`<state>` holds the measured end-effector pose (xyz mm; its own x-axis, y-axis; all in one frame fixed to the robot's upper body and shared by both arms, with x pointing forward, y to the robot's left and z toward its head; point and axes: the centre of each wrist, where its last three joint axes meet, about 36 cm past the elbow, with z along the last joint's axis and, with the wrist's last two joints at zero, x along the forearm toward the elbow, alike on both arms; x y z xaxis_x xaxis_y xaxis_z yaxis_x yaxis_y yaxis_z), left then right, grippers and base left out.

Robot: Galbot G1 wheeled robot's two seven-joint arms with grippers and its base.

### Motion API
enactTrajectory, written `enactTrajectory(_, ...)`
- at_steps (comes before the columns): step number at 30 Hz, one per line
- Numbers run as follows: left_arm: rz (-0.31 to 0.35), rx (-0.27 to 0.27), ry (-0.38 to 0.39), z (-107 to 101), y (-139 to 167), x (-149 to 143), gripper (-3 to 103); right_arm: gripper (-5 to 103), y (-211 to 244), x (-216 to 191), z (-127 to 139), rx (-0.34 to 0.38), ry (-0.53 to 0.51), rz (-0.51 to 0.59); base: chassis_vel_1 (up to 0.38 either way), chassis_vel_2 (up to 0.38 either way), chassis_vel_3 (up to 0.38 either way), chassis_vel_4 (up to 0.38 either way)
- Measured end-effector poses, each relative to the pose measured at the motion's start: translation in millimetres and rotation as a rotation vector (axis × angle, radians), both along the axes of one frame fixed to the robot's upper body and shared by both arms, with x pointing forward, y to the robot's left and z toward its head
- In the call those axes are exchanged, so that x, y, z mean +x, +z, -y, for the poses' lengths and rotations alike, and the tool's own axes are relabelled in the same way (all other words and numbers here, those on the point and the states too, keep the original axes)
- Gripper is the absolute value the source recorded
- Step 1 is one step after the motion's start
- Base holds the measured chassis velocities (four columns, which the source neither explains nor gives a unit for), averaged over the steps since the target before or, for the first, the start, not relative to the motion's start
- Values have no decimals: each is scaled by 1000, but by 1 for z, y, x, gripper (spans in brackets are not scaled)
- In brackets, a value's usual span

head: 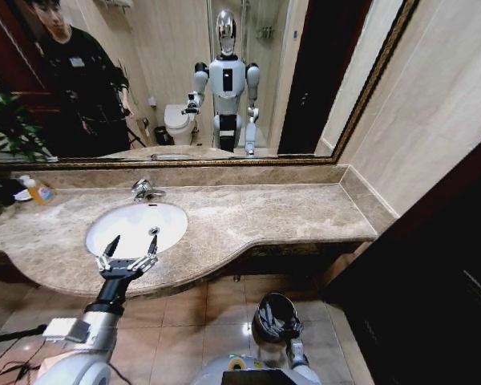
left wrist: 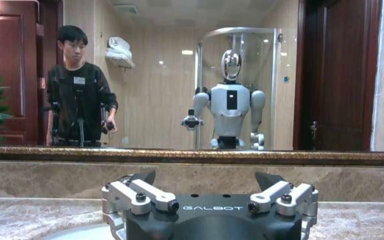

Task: Pick up the trash from the sink and place it in the trash bin.

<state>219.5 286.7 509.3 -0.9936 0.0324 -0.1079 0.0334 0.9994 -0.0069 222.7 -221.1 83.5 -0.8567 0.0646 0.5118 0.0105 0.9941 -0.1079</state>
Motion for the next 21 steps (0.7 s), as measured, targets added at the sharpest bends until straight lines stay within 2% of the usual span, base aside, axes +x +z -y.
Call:
enactTrajectory(9,0,0,0,0,0,0,100,100,37,-1,0,32,4,68,0,0,0,0)
enactTrajectory(13,0,0,0,0,0,0,100,100,86,-7,1,79,6,119,0,0,0,0)
enactTrajectory(14,0,0,0,0,0,0,100,100,86,-7,1,79,6,119,0,0,0,0)
enactTrajectory(18,0,0,0,0,0,0,100,100,143,-19,-1,123,4,188,0,0,0,0)
enactTrajectory(21,0,0,0,0,0,0,100,100,162,-21,-2,138,5,217,0,0,0,0)
